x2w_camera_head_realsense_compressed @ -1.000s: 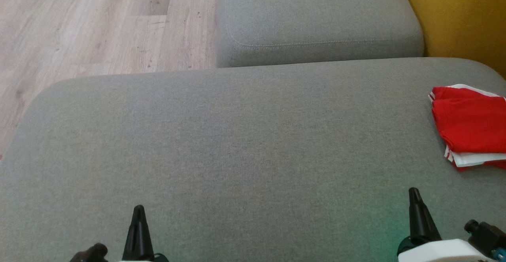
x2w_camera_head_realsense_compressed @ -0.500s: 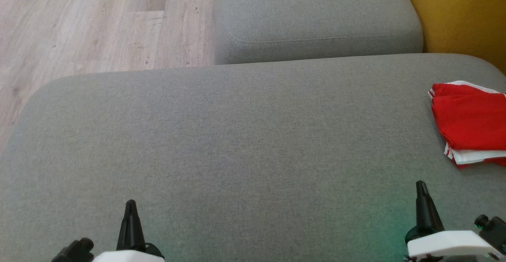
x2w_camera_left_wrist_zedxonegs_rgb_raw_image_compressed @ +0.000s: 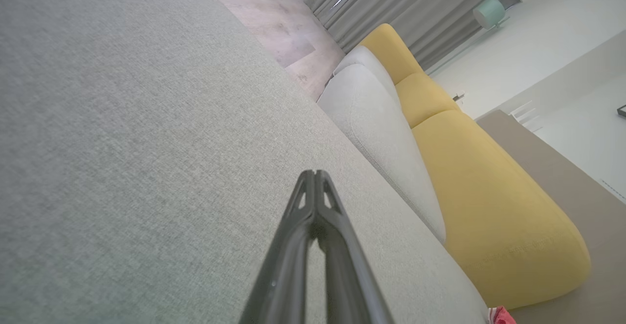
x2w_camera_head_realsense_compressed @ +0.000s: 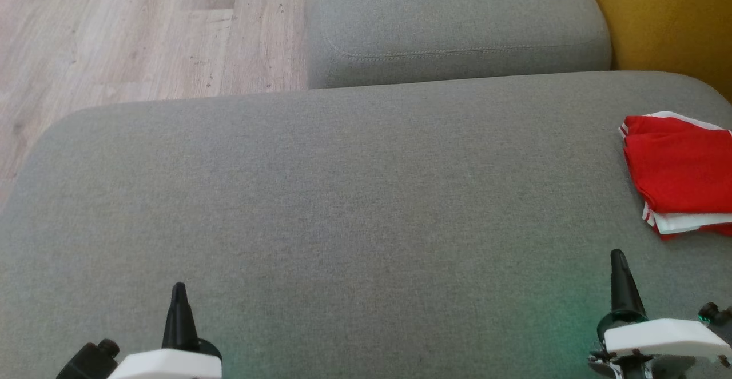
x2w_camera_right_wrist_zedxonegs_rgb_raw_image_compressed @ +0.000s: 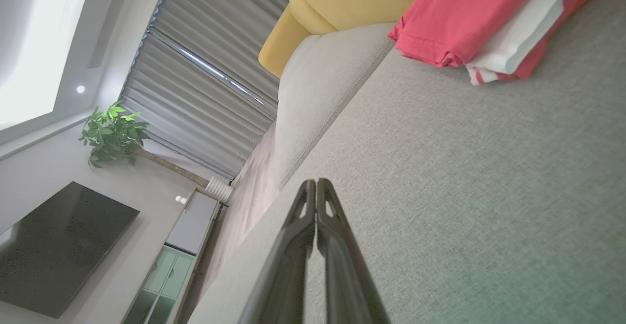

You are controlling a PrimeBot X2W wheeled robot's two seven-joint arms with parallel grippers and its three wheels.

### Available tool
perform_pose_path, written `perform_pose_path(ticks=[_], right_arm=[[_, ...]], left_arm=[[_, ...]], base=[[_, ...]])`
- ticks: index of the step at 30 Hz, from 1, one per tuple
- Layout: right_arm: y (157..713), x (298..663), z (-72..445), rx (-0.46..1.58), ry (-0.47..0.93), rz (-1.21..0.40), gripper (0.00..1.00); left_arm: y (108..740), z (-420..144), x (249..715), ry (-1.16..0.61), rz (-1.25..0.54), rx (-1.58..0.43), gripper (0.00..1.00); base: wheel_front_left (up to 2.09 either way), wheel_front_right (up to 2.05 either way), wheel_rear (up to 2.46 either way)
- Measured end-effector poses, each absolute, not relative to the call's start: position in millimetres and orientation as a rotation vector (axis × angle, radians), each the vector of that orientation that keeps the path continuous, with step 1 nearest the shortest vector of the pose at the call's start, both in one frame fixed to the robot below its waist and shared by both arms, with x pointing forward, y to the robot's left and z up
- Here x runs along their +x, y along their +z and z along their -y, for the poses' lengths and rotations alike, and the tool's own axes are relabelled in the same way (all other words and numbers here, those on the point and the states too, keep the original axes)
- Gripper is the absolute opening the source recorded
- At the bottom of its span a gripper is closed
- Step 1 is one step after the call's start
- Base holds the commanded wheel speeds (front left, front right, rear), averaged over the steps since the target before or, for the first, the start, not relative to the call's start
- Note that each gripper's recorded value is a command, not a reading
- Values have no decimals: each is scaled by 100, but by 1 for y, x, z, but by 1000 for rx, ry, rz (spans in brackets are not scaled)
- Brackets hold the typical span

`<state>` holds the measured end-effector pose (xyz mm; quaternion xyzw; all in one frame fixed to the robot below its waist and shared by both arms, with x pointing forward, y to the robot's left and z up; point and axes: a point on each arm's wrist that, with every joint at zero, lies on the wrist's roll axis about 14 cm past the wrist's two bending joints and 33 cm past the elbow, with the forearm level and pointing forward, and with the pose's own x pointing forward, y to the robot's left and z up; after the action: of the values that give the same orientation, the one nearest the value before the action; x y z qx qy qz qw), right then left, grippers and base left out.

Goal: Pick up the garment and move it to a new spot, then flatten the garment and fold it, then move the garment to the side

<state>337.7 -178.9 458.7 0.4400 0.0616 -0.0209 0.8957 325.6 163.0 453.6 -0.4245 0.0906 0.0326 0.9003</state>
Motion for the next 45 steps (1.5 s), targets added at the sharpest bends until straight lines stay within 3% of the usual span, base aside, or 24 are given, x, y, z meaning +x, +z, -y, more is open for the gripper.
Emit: perform_pose_path(ticks=[45], right_arm=[[473,367,200,1439,-93,-72,0]], left_arm=[[468,-182,364,72,-136,-1432,0]], base=[[0,0,0]])
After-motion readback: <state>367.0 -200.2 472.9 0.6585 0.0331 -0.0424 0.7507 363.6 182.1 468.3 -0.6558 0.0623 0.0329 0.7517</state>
